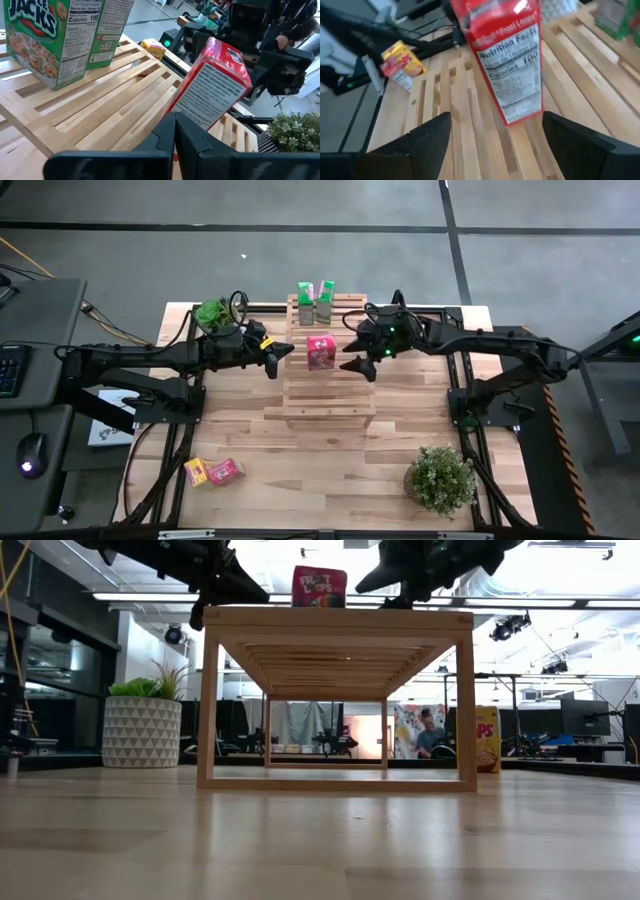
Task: Stack cereal on shelf
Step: Put the top red cereal box on the shelf
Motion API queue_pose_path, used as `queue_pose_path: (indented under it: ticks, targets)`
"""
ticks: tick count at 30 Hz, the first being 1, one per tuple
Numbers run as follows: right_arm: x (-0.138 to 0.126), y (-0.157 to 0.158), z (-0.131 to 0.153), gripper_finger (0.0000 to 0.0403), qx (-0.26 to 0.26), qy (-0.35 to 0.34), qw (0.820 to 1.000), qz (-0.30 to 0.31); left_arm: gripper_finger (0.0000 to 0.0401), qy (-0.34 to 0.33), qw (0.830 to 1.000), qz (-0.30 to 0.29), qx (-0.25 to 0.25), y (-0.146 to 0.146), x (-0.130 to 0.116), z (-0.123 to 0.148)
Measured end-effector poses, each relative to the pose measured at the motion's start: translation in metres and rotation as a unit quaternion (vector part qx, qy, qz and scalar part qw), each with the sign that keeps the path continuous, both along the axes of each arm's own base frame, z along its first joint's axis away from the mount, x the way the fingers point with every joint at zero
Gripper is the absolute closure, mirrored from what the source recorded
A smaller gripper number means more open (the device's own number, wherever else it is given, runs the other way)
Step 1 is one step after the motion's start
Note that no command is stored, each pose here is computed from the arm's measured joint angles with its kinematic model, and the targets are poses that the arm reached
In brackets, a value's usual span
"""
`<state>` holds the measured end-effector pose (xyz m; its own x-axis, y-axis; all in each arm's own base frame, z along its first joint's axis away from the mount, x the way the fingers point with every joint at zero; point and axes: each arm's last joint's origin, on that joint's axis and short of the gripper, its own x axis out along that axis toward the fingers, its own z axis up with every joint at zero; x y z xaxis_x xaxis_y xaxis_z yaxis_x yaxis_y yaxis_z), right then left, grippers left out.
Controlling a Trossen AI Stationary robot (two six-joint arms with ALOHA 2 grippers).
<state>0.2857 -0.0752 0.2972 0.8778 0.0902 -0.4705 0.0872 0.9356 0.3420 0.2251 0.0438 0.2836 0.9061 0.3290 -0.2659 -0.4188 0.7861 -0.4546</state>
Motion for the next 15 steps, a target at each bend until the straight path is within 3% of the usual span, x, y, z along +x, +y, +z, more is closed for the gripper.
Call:
queue_pose_path:
  ticks: [6,15]
  targets:
    - [0.006,-0.005,-0.001,0.0088,-0.068,-0.023,0.997,0.02,0.04,0.0,1.0,0.004,0.001,0.0,0.0,0.0]
    - [0.025,-0.012,-0.011,0.0088,-0.091,-0.055,0.994,0.022,0.0401,0.001,1.0,0.013,0.003,0.001,0.0,0.0]
